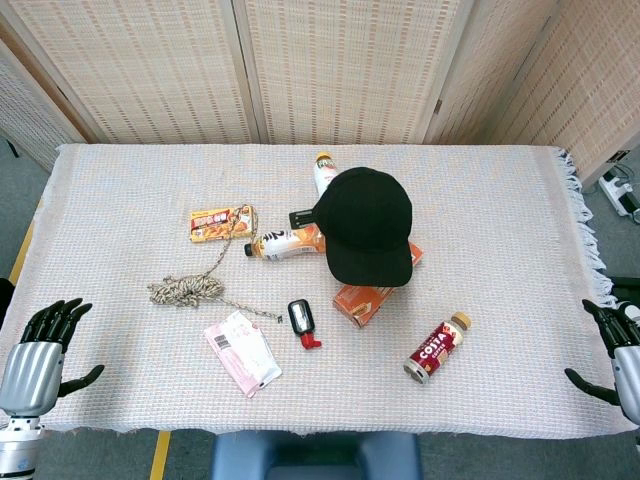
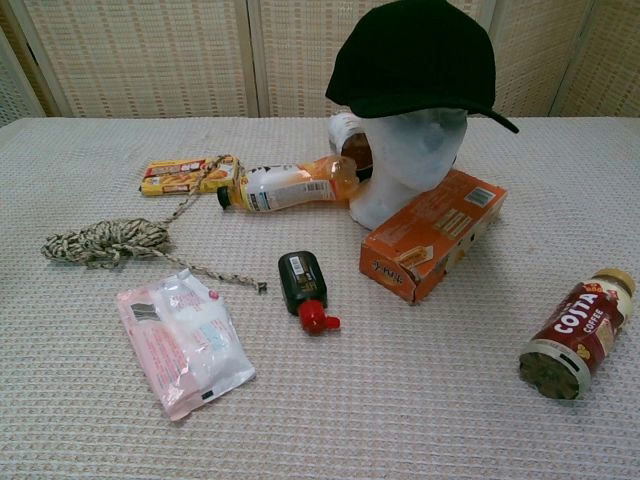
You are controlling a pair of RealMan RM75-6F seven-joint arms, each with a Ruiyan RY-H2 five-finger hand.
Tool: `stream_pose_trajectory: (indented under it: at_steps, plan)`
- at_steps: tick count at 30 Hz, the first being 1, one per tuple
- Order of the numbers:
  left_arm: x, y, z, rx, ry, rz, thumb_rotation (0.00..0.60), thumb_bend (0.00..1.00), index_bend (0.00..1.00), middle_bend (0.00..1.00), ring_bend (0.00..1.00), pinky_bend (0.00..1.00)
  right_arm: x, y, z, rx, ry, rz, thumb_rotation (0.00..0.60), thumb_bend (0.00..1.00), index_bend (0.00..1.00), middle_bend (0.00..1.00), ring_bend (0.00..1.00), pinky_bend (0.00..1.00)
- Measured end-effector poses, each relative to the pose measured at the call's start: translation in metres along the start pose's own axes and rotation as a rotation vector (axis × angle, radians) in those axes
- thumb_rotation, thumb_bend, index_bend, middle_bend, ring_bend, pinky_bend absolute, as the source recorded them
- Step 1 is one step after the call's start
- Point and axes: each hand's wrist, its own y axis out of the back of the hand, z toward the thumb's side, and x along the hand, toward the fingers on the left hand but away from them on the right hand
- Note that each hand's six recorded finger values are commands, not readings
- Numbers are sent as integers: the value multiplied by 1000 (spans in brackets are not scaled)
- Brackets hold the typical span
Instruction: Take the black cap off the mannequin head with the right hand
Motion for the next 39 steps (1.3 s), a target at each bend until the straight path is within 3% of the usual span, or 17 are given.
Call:
stream_pose_trajectory:
  at_steps: [8, 13, 17, 22, 28, 33, 39]
  plan:
    - [1, 0, -1, 9, 8, -5, 600, 83, 207, 182, 136, 170, -7, -5, 7, -4, 30, 4, 600, 69, 122, 224, 190, 397]
    - [-1, 0, -4, 7, 17, -6, 600, 83, 214, 182, 138, 170, -10, -7, 12, -6, 53, 0, 600, 68, 150, 296, 275, 415]
    - [-1, -1, -5, 6, 20, -12, 600, 83, 218, 182, 139, 170, -13, -8, 18, -7, 76, -14, 600, 68, 200, 410, 406, 511]
    - [0, -1, -1, -2, 7, -16, 600, 82, 227, 182, 140, 170, -29, -4, 36, 10, 145, -55, 600, 69, 299, 649, 646, 740]
    - [0, 0, 0, -13, 0, -17, 600, 85, 232, 183, 141, 170, -57, -2, 68, -16, 245, -100, 600, 65, 398, 862, 887, 967]
    - [0, 2, 0, -13, 1, -19, 600, 83, 232, 183, 141, 170, -87, -11, 105, -73, 323, -100, 600, 62, 441, 930, 973, 1000]
    - [-1, 4, -4, -9, 12, -27, 600, 83, 230, 183, 141, 170, -117, -31, 147, -131, 379, -67, 600, 63, 455, 945, 990, 1000]
